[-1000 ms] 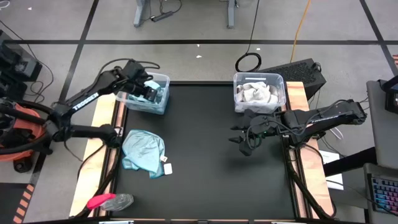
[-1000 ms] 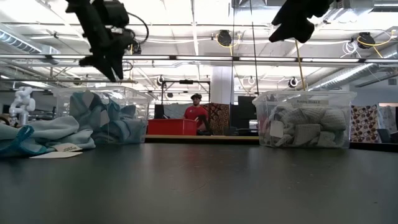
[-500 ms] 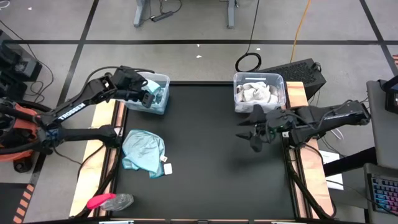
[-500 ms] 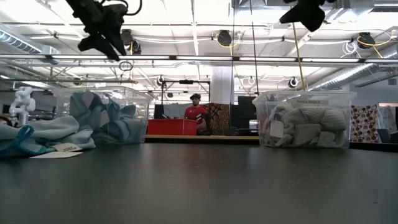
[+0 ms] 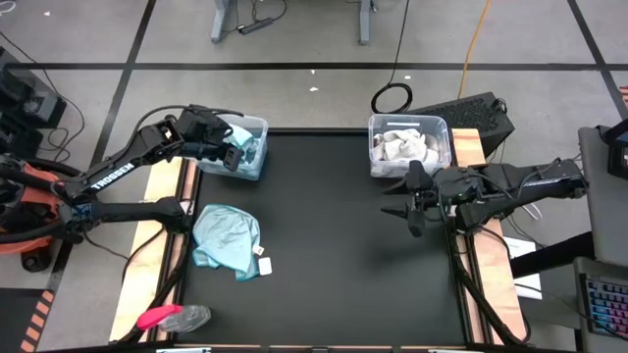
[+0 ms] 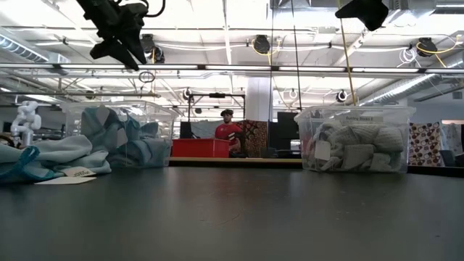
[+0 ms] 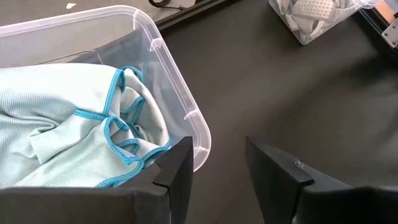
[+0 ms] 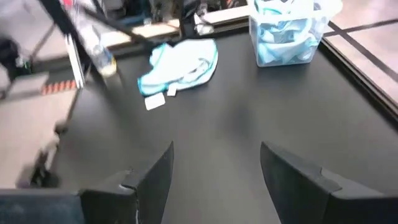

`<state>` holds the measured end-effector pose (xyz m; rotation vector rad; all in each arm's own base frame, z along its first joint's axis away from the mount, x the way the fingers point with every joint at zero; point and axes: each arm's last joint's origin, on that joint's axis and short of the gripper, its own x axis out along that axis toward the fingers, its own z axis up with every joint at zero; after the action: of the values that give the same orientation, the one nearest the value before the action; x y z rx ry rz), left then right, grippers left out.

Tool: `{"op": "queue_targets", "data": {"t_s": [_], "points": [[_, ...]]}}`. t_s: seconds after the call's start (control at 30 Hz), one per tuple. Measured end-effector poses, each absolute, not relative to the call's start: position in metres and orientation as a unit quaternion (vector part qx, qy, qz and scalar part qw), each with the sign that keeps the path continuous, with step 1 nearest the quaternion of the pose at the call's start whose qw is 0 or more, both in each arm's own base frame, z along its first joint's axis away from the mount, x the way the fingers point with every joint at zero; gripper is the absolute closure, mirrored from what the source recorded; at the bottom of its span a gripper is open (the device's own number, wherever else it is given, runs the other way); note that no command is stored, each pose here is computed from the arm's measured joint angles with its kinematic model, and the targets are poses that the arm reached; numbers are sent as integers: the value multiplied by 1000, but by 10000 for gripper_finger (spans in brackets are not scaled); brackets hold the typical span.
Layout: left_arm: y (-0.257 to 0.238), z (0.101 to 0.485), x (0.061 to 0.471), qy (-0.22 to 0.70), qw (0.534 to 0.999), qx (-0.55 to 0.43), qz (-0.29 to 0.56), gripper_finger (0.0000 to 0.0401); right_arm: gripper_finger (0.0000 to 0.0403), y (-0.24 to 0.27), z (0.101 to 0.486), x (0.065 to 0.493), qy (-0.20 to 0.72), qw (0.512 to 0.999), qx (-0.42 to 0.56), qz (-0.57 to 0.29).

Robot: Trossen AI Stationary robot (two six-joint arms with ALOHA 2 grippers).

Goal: Sort microfiber towel by color & place in baskets
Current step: Put the blue microfiber towel into the left transparent bin

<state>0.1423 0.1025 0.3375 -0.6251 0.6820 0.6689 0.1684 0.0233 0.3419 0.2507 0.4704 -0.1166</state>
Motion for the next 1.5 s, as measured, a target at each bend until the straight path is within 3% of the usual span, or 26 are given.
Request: {"op": "queue_targets", "data": {"t_s": [0.43,0.77,1.07,1.33,1.5], "points": [[103,338,142,321,842,-295,317,248,172,23,329,146,328,942,-57,45],[103,338,142,321,843,-294,317,248,172,22,323,141,364,917,-139,84],[103,338,142,321,843,-294,317,248,172,22,318,138,367,916,-138,83],[103,338,142,321,843,-294,317,248,172,21,271,133,380,914,-118,74],[103,338,143,321,843,-294,317,248,172,20,279,129,356,925,-112,71]]}}
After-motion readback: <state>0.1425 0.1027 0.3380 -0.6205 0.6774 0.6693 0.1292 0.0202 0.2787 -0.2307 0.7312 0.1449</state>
